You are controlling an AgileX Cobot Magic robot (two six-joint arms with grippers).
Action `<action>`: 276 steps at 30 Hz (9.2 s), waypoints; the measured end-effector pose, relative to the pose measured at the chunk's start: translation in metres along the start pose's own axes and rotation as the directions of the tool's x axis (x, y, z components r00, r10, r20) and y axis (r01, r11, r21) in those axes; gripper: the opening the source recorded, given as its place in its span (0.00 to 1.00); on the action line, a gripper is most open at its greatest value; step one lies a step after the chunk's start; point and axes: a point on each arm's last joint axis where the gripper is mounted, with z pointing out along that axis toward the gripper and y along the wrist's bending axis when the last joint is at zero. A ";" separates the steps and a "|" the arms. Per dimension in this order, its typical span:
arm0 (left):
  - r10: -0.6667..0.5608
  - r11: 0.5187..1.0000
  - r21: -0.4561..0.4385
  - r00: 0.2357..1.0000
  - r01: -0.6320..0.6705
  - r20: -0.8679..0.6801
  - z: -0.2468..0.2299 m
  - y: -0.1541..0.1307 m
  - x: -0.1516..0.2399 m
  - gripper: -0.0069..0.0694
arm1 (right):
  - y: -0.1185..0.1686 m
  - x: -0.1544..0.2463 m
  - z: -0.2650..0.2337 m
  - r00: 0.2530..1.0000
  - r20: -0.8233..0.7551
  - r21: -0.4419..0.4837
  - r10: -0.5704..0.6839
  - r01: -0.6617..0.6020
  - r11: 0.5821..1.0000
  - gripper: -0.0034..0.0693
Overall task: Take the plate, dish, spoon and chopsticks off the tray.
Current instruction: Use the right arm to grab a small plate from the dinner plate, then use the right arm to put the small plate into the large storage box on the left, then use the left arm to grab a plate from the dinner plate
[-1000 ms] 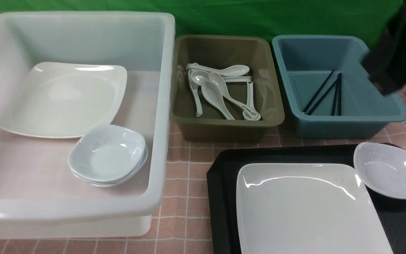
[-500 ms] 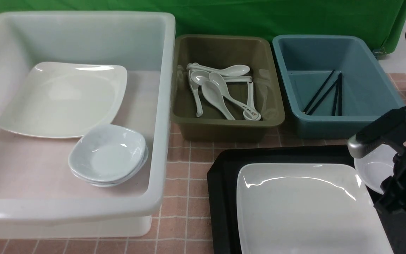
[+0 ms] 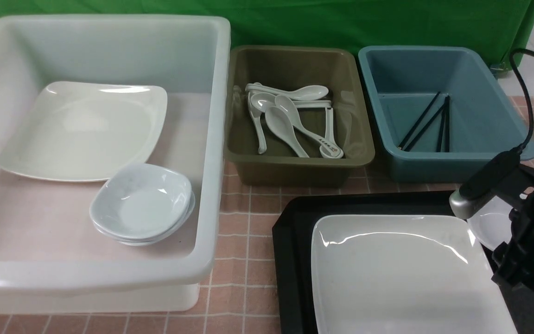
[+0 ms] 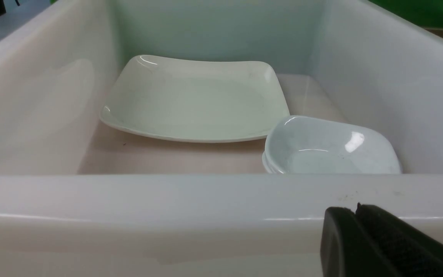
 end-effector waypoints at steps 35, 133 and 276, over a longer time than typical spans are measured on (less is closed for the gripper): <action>-0.002 1.000 0.000 1.000 0.002 0.000 0.000 0.000 0.000 0.12 | -0.078 0.094 -0.085 0.759 0.094 -0.083 0.644 -0.639 0.765 0.09; -0.002 1.000 0.000 1.000 0.002 0.000 0.000 0.000 0.000 0.12 | 0.177 -0.164 -0.204 0.574 0.786 -0.201 -0.229 0.588 0.784 0.15; 0.260 0.857 0.370 0.320 0.358 -0.911 0.232 -0.285 0.018 0.77 | -0.004 0.084 -0.013 0.791 0.007 -0.677 0.612 -0.447 0.584 0.14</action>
